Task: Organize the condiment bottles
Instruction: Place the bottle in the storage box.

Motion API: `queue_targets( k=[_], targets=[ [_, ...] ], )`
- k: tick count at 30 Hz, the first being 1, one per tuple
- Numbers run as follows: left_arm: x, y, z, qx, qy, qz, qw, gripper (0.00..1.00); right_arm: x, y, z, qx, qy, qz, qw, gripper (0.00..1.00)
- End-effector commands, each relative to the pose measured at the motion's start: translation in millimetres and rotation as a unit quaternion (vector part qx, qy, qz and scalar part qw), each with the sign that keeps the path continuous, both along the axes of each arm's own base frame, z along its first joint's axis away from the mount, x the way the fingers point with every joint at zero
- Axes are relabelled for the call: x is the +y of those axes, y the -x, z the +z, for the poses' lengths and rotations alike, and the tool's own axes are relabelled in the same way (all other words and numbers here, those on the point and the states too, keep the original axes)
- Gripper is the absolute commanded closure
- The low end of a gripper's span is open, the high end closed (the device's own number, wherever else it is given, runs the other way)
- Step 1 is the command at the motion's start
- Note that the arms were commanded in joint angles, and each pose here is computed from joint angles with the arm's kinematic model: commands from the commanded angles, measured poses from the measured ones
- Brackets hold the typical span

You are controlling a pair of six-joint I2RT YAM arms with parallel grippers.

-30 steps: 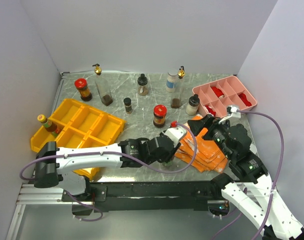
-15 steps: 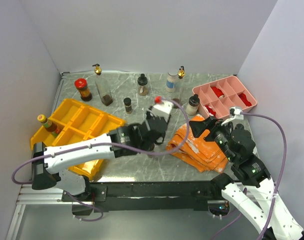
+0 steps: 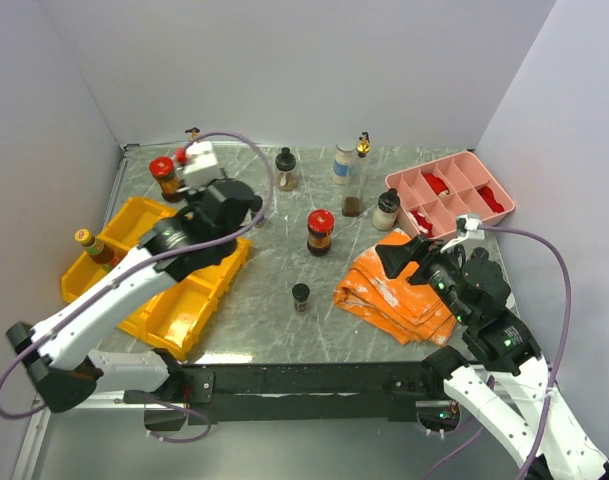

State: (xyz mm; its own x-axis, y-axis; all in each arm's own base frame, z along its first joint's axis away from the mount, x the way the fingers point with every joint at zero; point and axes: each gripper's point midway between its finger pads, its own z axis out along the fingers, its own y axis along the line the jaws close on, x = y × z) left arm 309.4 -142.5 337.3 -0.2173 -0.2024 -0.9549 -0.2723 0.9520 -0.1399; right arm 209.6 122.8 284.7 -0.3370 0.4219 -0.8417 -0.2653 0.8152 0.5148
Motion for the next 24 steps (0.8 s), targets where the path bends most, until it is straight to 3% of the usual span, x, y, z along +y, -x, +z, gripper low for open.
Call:
queue_targets(
  k=[1, 13, 24],
  targets=[
    [70.1, 19.3, 20.1, -0.05, 0.044, 0.124, 0.99, 0.99, 4.6, 1.5, 2.7, -0.018, -0.001, 0.015, 1.0, 0.0],
    [220.8, 61.6, 20.2, -0.096, 0.026, 0.344, 0.934, 0.99, 14.7, 2.4, 8.0, -0.03, 0.004, 0.046, 0.998, 0.0],
    [287.5, 87.3, 11.0, -0.117, -0.008, 0.462, 0.879, 0.99, 11.9, 7.8, 15.4, -0.042, 0.001, 0.048, 0.998, 0.0]
  ],
)
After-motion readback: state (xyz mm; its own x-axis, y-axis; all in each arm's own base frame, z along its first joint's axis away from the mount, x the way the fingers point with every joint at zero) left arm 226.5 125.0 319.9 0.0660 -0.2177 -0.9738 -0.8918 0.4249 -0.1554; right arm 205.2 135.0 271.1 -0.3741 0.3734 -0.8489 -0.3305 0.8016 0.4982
